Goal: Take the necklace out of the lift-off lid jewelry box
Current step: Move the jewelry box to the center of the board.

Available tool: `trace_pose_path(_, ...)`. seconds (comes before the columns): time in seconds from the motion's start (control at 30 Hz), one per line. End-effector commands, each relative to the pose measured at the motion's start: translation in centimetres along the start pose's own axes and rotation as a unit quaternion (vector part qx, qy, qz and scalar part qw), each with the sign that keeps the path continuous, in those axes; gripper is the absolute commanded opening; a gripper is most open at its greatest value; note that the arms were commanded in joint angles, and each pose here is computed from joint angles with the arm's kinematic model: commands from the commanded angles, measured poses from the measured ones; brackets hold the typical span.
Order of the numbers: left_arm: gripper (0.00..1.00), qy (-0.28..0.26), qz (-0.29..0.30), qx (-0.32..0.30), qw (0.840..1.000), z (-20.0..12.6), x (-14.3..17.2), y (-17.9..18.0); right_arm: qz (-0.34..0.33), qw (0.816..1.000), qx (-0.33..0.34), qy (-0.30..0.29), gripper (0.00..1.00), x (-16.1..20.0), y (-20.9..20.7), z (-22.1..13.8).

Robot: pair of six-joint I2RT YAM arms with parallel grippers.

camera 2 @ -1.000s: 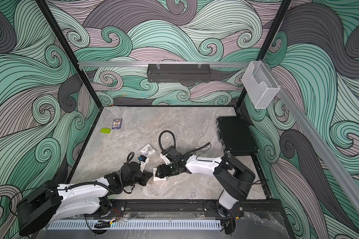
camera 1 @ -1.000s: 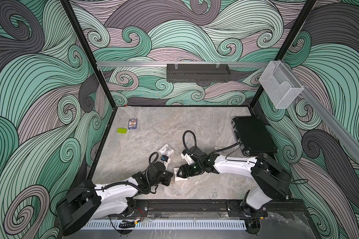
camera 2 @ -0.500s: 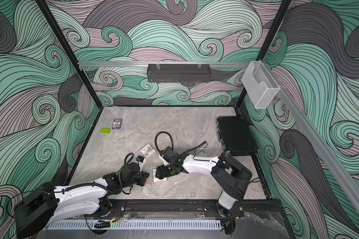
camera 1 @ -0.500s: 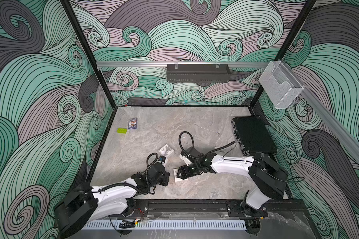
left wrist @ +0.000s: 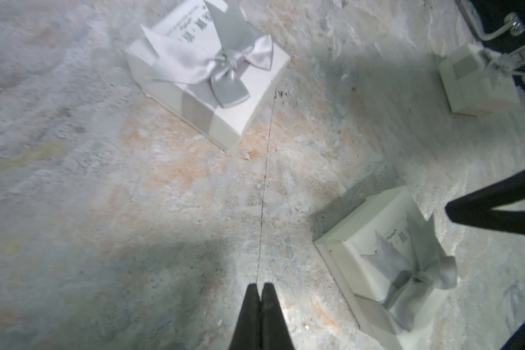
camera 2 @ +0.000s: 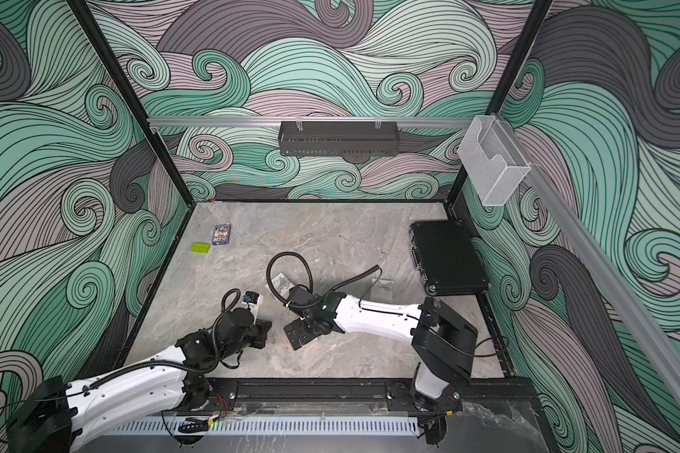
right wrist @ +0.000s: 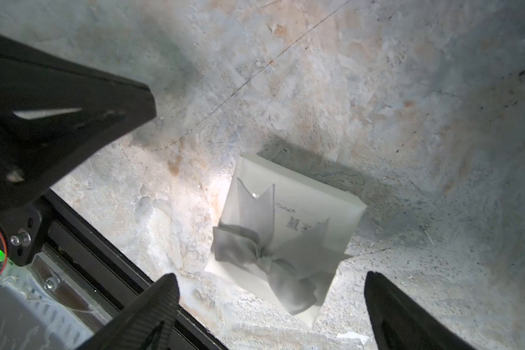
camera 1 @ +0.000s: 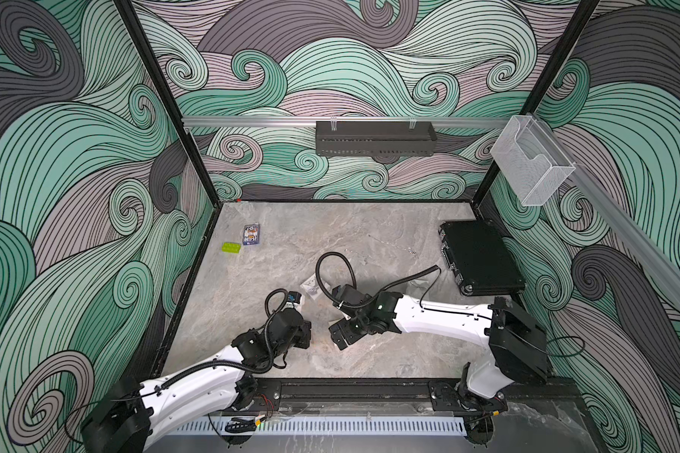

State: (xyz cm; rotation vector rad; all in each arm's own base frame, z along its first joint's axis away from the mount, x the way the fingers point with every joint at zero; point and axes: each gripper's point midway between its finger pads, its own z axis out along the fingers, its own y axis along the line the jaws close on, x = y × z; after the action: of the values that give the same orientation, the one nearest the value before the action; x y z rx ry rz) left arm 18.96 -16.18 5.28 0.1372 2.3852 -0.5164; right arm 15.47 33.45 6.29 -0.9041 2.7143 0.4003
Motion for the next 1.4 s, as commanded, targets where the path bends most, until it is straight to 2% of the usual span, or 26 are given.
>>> trace_pose_path(0.0, 0.04, -0.008, -0.013, -0.025, 1.0, -0.8, -0.4, 1.2, -0.007, 0.999, 0.049, 0.017, 0.99, 0.4, -1.1, 1.1)
trace_pose_path(0.23, 0.34, -0.015, -0.021, -0.028, 0.999, -1.4, -0.7, 1.6, -0.006, 0.996, 0.074, 0.04, 0.91, 0.6, -1.4, 3.3)
trace_pose_path(0.33, 0.41, -0.017, -0.021, -0.025, 0.999, -1.5, -0.8, 1.6, -0.001, 0.995, 0.092, 0.04, 0.83, 0.8, -2.6, 3.6)
trace_pose_path(0.57, 0.44, -0.023, -0.015, -0.014, 1.0, -1.8, -1.2, 1.2, 0.058, 0.993, 0.1, 0.027, 0.73, -0.4, -9.5, 1.8)
trace_pose_path(0.87, 0.45, -0.027, -0.015, 0.0, 1.0, -2.2, -1.5, 0.8, 0.163, 0.981, 0.104, 0.021, 0.73, -1.7, -18.8, 0.1)
trace_pose_path(1.2, 0.48, -0.031, -0.008, 0.005, 0.999, -2.5, -2.4, 0.2, 0.25, 0.954, 0.168, 0.002, 0.76, 0.7, -25.3, -3.7)
trace_pose_path(1.37, 0.51, -0.025, 0.0, 0.0, 1.0, -2.3, -3.5, -0.2, 0.229, 0.961, 0.155, 0.005, 0.87, 0.3, -24.4, -4.7)
